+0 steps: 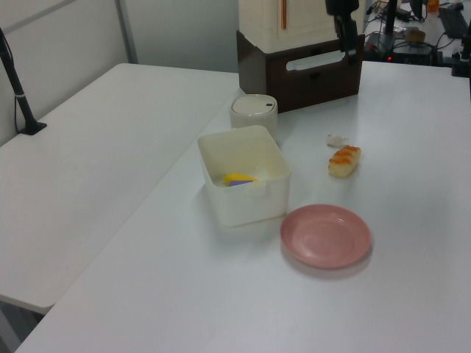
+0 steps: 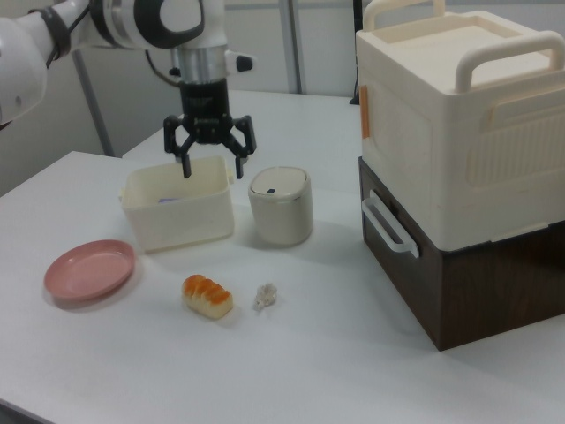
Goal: Put the bread on the table
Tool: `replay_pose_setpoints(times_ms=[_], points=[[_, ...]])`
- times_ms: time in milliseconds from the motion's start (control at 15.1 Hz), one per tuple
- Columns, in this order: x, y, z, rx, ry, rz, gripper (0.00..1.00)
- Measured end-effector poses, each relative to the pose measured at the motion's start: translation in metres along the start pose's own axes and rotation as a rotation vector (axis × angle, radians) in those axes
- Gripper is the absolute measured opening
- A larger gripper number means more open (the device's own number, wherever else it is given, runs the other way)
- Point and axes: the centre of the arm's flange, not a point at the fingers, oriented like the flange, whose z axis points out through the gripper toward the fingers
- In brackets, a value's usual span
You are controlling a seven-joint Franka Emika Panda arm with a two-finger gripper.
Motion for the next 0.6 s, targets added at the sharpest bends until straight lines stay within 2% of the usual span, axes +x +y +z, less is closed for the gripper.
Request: replay_pose_setpoints(times_ms=[265,463,595], points=[[-0.012,0.017,-0.025,0.003,0.074,0.183,1.00],[-0.002,0.022,-0.040,-0.031,0.188,0.359,1.00],[0.002,0.024,-0.045,-0.040,0.241,0.440,1.00]])
